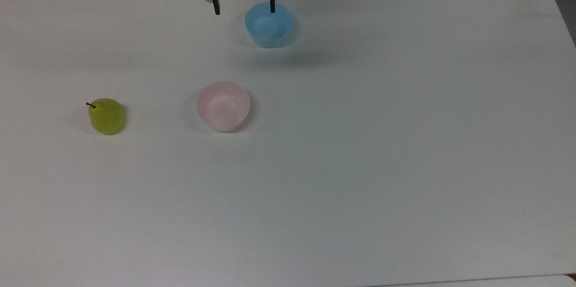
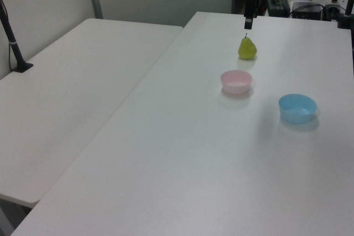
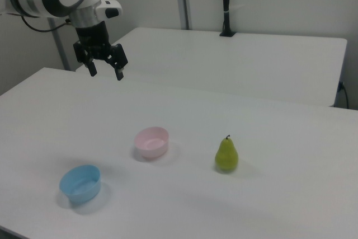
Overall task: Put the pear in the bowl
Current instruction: 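Move the gripper over the green pear and lower it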
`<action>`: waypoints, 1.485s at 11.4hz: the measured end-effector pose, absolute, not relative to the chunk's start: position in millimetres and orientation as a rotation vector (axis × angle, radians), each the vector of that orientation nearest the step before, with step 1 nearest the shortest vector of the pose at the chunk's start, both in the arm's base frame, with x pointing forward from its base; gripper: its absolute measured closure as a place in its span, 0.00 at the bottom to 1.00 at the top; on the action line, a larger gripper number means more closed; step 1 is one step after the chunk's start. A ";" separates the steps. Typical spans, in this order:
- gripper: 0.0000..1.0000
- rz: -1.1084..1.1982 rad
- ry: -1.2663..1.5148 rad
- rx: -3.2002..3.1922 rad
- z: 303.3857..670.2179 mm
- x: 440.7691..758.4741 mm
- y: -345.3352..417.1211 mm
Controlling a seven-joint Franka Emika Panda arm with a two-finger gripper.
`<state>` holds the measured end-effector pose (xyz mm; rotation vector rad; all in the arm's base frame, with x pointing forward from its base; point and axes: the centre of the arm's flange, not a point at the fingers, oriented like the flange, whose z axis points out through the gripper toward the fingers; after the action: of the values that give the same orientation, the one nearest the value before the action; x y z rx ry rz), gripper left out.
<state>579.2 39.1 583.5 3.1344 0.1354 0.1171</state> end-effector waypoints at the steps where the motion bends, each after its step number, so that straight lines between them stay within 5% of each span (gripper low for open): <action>1: 0.00 0.120 0.135 3.134 584.7 578.7 39.0; 9: 0.00 0.117 0.255 3.122 583.7 579.3 26.0; 11: 0.00 0.112 0.545 3.069 583.8 579.7 -30.5; 13: 0.00 0.112 0.487 3.039 582.2 592.1 -107.8; 17: 0.00 0.005 0.275 3.036 486.0 631.6 -220.4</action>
<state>631.6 -220.4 486.0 3.0355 0.2747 0.0046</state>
